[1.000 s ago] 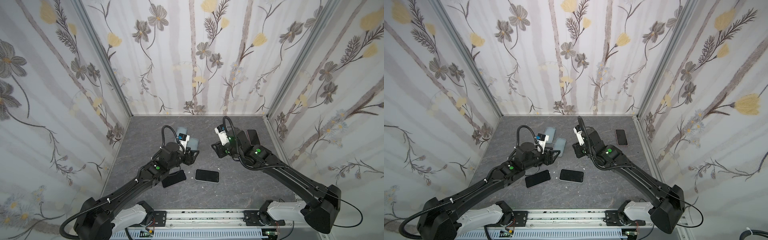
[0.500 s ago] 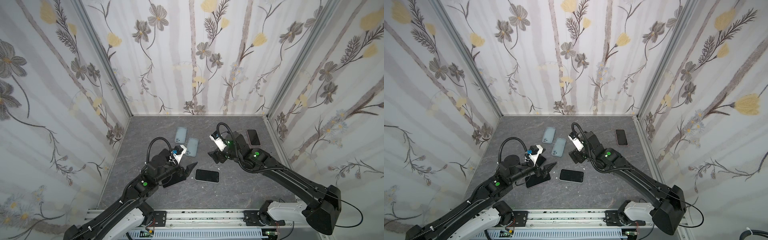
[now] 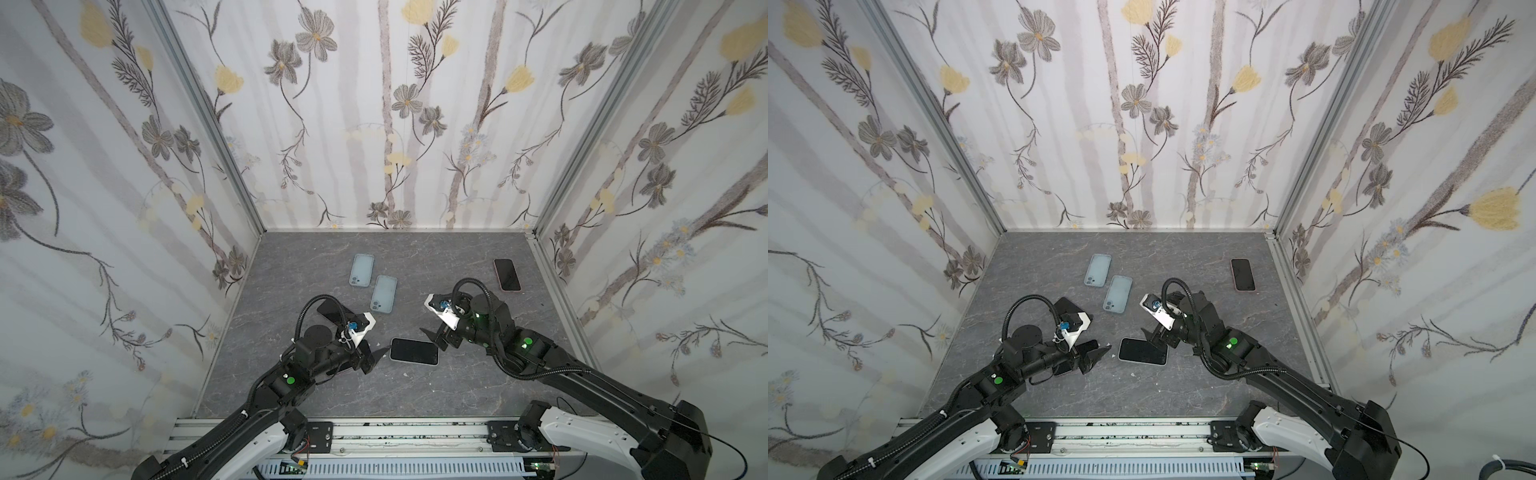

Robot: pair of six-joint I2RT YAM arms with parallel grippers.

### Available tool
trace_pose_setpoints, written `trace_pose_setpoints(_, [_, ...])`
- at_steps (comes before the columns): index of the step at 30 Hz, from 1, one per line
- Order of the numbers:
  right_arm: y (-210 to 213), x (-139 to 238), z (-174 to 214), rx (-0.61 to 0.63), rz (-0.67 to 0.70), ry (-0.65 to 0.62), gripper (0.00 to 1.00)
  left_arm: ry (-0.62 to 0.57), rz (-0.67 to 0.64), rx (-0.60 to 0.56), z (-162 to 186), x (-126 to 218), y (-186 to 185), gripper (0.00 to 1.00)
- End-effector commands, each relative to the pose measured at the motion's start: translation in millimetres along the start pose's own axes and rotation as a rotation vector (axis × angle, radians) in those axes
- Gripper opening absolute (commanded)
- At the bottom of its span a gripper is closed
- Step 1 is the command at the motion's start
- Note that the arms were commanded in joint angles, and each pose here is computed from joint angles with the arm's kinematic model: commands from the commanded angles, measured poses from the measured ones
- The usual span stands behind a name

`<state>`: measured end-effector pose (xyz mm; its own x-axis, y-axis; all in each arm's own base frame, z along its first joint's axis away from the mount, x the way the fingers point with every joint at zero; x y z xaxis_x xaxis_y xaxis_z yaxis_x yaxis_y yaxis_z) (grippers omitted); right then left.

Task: Put the phone into the phone case
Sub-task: 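Grasp the cased black phone with the right gripper while the left draws back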

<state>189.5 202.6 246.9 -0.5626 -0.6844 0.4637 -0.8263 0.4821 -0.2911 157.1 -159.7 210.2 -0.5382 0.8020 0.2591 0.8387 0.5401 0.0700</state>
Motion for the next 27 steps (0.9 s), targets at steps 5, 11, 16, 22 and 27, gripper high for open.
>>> trace_pose_setpoints(5, [21.0, -8.1, 15.0, 0.164, -0.217, 0.079, 1.00, -0.014, 0.024, -0.178, 4.5, 4.0, -4.3, 1.00])
trace_pose_setpoints(11, [26.7, -24.7, 25.9, 0.157, -0.321, 0.214, 1.00, -0.003, -0.051, -0.244, 12.4, 8.0, 0.2, 1.00])
trace_pose_setpoints(16, [30.9, -40.3, 31.6, 0.134, -0.347, 0.244, 1.00, -0.007, -0.085, -0.280, 14.9, 9.3, 2.3, 1.00])
trace_pose_setpoints(22, [32.7, -57.9, 36.3, 0.124, -0.368, 0.321, 1.00, 0.003, -0.045, -0.276, 17.7, 7.6, -1.0, 1.00])
trace_pose_setpoints(27, [30.9, -65.7, 39.6, 0.120, -0.366, 0.378, 1.00, 0.009, 0.028, -0.275, 22.1, 6.8, -7.7, 1.00])
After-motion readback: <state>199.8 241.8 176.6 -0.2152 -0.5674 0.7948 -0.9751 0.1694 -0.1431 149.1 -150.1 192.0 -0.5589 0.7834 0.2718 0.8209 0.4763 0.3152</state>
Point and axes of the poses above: each gripper's point midway between its finger pads, its own x axis back along the fingers, its own y axis along the line the jaws close on, z = x × y, the point moved 8 cm from there along x, back along the fingers
